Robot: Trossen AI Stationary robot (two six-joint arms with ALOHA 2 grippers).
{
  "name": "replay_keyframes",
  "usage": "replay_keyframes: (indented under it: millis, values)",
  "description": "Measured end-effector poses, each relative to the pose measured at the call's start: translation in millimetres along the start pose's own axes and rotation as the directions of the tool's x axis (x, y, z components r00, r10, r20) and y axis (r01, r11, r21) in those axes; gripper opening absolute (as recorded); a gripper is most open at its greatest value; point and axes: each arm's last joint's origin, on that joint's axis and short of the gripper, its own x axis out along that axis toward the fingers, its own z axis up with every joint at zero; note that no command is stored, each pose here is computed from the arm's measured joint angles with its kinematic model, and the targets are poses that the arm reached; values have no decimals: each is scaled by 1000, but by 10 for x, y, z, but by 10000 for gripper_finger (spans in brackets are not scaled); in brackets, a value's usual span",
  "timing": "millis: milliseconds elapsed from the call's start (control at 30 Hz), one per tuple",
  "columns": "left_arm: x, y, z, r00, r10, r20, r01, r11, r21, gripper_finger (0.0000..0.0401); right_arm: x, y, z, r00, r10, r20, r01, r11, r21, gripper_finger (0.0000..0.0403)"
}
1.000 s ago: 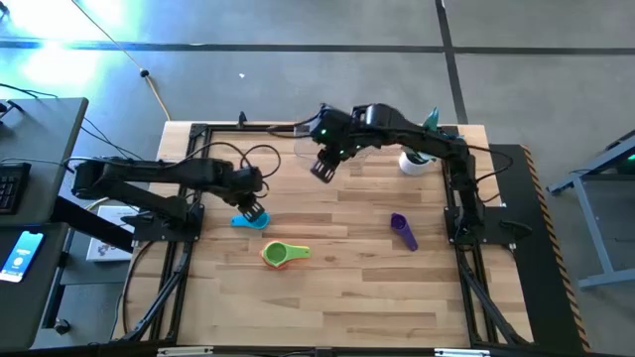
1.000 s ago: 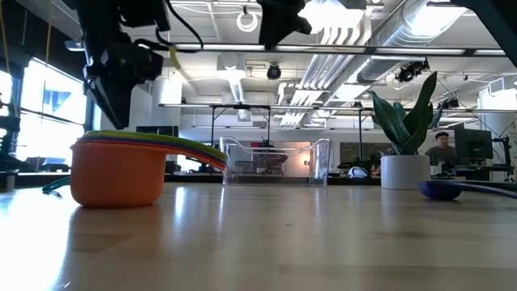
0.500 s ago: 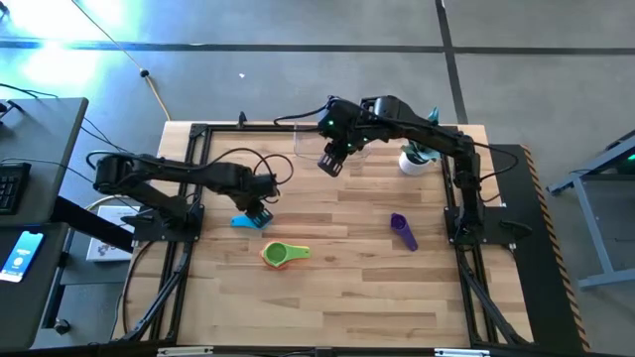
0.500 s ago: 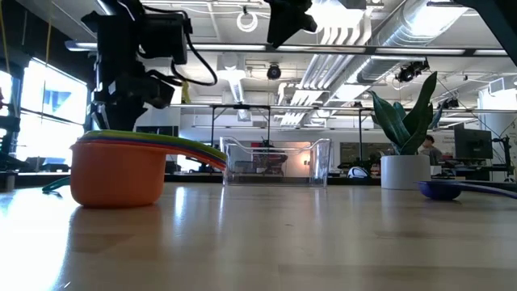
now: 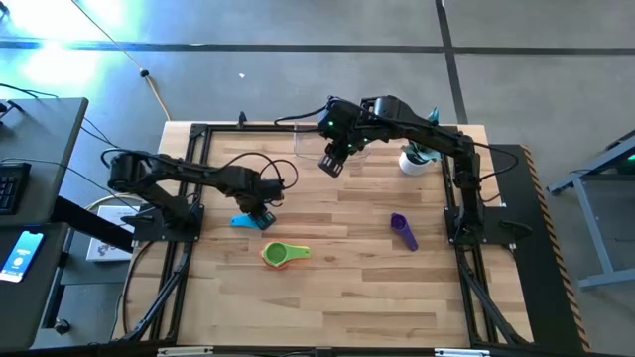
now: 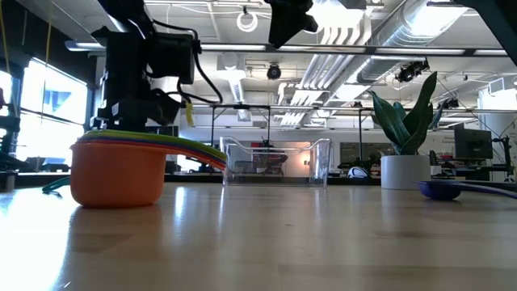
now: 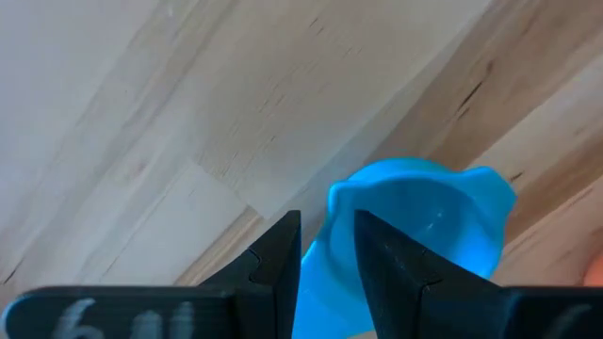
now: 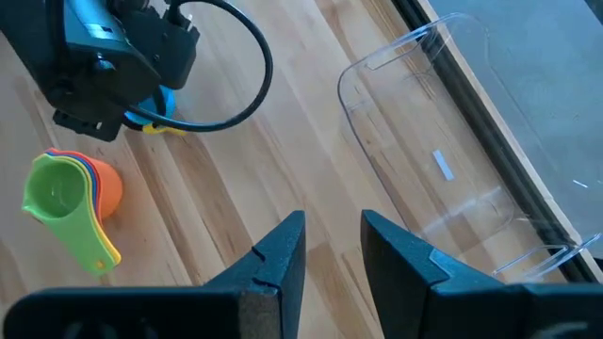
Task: Nest measuring cups in basket
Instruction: Stack the light blue measuring cup on top of the light green measuring cup
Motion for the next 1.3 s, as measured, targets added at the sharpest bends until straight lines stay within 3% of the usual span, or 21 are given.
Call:
replay_keyframes:
  millis: [267,533,833,1133,1300]
  values:
    - [103,-40,47,1000,-3,-9,3,1000,2,84,2,0,-2,1000,-1,-3,1,1000,-7,97]
    - [99,-45,56,1000,-12,0,12,1000,-19,12,2,-1,-4,1000,-2,-4,2,1000,-5,97]
    - [-37,-18,29,998,-37,46,38,999,-36,5,3,3,-5,1000,-1,-6,2,996,86,97]
    - [-566,101,-214,967,-183,177,197,978,-68,5,0,47,-20,1000,0,-10,2,976,219,97]
    - [-853,69,-453,900,-395,185,411,909,-61,5,-9,119,-40,1000,-25,-4,25,956,294,97]
